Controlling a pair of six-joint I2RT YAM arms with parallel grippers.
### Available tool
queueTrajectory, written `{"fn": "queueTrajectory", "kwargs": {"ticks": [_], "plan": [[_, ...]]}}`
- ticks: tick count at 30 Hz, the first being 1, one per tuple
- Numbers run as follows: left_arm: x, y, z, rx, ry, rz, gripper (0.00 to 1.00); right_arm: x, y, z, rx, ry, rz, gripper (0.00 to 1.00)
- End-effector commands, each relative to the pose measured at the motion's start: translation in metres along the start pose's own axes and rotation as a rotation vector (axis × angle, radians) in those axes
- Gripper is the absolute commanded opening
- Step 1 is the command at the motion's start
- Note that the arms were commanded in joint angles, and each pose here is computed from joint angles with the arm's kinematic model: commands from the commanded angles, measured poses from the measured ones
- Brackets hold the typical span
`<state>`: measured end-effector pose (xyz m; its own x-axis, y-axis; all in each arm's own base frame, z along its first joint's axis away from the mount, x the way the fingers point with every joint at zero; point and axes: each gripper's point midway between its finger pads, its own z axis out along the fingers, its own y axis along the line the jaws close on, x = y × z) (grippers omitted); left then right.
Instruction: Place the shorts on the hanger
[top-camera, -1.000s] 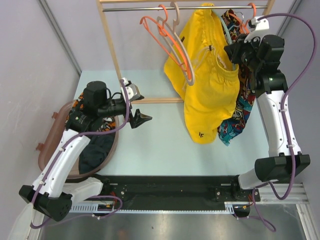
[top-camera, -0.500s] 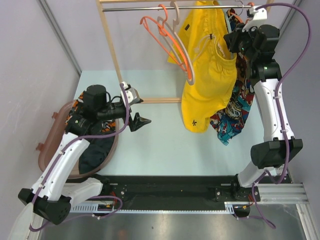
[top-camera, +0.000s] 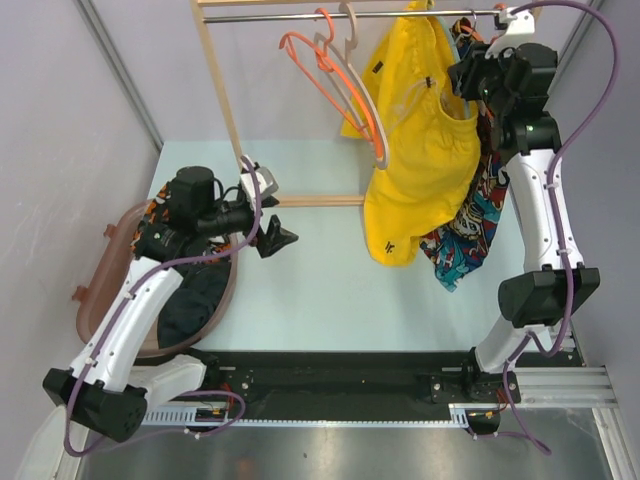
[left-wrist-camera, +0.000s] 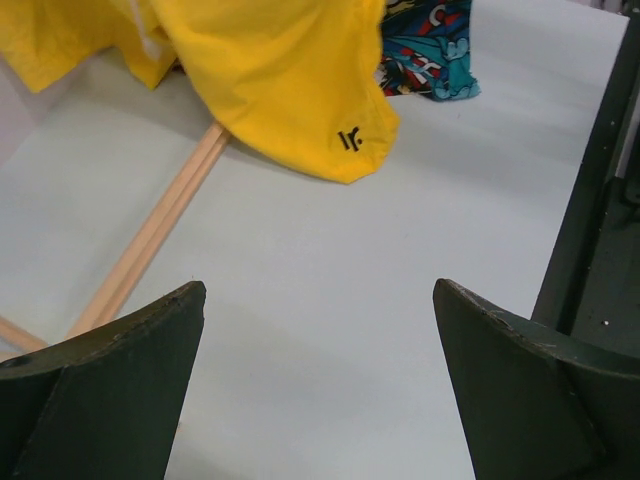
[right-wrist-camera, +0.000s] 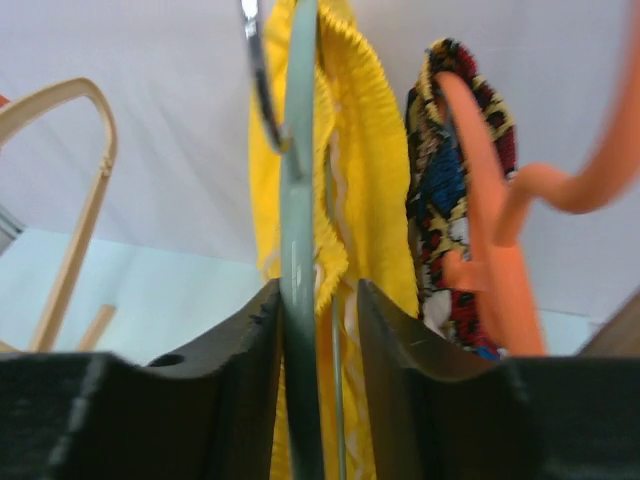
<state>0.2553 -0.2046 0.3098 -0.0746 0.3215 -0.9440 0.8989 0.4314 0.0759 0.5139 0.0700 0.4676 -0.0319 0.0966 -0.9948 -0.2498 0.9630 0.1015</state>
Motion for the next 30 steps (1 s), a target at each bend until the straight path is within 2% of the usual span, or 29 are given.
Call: {"fn": "queueTrajectory", "kwargs": {"ticks": [1, 9, 10, 11, 13, 18, 19, 21, 22, 24, 25, 30], "plan": [[-0.006, 0.019, -0.011, -0.072, -0.022, -0.136, 1.00, -0.071, 0.004, -0.032, -0.005, -0.180, -0.030, 0.48], [-0.008, 0.054, -0.031, -0.183, -0.048, -0.339, 1.00, -0.091, 0.037, -0.092, -0.081, -0.223, -0.073, 0.77], [-0.008, 0.057, -0.033, -0.202, -0.045, -0.369, 1.00, -0.099, 0.046, -0.108, -0.103, -0.242, -0.089, 0.85], [0.000, 0.066, -0.035, -0.244, -0.014, -0.401, 0.99, -0.099, 0.050, -0.116, -0.113, -0.242, -0.096, 0.89], [-0.005, 0.076, -0.042, -0.294, -0.002, -0.406, 1.00, -0.100, 0.061, -0.138, -0.140, -0.251, -0.108, 0.94], [-0.001, 0.087, -0.061, -0.378, 0.049, -0.440, 1.00, -0.079, 0.076, -0.175, -0.196, -0.215, -0.158, 0.99], [0.000, 0.090, -0.066, -0.409, 0.053, -0.438, 1.00, -0.056, 0.078, -0.175, -0.222, -0.154, -0.149, 1.00], [0.007, 0.095, -0.074, -0.471, 0.084, -0.440, 1.00, -0.044, 0.084, -0.193, -0.246, -0.130, -0.158, 1.00], [0.011, 0.096, -0.077, -0.491, 0.099, -0.433, 1.00, -0.017, 0.085, -0.194, -0.269, -0.062, -0.147, 1.00], [0.027, 0.099, -0.084, -0.551, 0.154, -0.448, 1.00, 0.003, 0.088, -0.208, -0.288, -0.016, -0.153, 1.00], [0.031, 0.099, -0.087, -0.570, 0.167, -0.445, 1.00, 0.033, 0.086, -0.210, -0.295, 0.069, -0.130, 1.00], [0.062, 0.095, -0.099, -0.649, 0.231, -0.431, 1.00, 0.101, 0.082, -0.227, -0.320, 0.272, -0.142, 1.00]]}}
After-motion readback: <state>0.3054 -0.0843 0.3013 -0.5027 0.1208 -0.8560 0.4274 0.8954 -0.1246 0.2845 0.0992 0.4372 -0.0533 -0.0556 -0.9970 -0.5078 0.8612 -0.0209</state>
